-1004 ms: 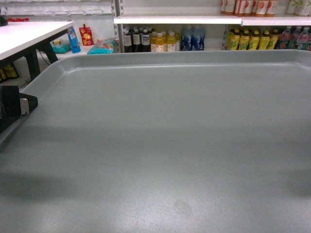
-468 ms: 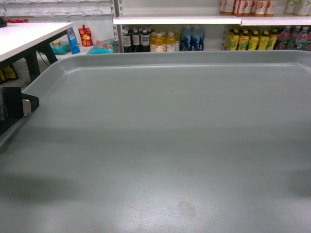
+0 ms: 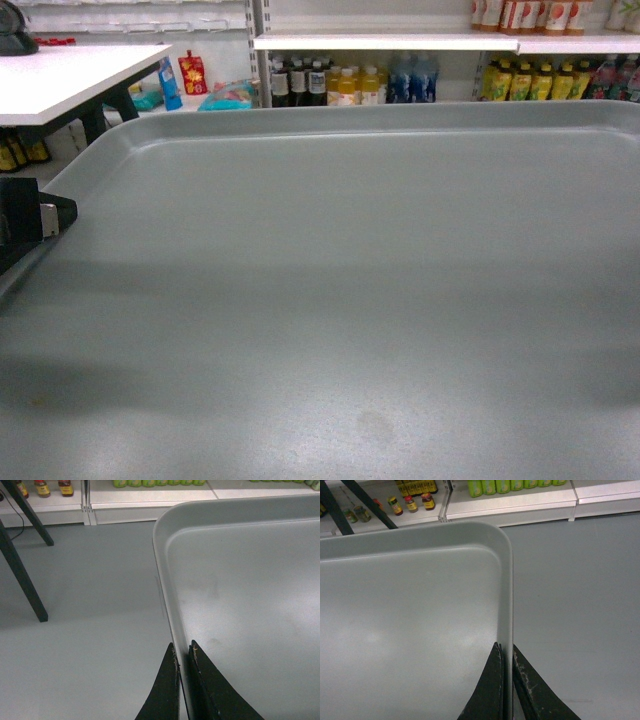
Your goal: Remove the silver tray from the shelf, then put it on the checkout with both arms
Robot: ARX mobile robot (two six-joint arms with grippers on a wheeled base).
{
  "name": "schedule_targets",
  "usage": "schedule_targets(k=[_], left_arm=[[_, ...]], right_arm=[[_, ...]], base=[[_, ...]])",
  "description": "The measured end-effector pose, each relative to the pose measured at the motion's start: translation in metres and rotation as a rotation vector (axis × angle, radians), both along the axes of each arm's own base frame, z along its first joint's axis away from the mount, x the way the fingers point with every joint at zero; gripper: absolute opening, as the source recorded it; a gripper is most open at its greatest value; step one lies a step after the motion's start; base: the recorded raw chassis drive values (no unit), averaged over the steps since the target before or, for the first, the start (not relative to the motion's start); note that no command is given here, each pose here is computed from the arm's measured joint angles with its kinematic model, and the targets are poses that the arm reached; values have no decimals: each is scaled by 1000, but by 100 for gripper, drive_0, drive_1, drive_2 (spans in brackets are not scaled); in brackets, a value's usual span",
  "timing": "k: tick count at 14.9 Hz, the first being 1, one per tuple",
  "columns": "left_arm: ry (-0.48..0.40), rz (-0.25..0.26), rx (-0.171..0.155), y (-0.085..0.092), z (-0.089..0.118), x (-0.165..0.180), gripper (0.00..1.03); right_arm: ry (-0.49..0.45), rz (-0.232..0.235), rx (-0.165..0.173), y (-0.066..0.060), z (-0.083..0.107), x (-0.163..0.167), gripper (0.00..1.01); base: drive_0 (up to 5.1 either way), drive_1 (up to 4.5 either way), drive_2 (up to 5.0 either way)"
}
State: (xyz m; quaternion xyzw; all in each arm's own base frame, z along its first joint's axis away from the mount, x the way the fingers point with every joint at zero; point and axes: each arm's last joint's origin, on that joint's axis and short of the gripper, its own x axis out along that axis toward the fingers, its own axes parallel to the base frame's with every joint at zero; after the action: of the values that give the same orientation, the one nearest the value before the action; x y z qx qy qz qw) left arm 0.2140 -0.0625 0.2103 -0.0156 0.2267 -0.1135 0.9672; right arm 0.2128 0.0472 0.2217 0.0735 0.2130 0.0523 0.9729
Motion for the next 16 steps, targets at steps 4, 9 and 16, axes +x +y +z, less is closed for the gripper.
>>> schedule_targets(k=[4,9,16], left_arm=[[1,0,1,0,0,0,4],[1,0,0,0,0,0,4],[0,0,0,0,0,0,4]], right_arm=[[3,1,-1,0,0,0,3],[-1,2,-2,0,0,0,3],[0,2,-2,0,0,0,3]], base=[[-126,61,61],[-503,242,242],[-503,242,242]])
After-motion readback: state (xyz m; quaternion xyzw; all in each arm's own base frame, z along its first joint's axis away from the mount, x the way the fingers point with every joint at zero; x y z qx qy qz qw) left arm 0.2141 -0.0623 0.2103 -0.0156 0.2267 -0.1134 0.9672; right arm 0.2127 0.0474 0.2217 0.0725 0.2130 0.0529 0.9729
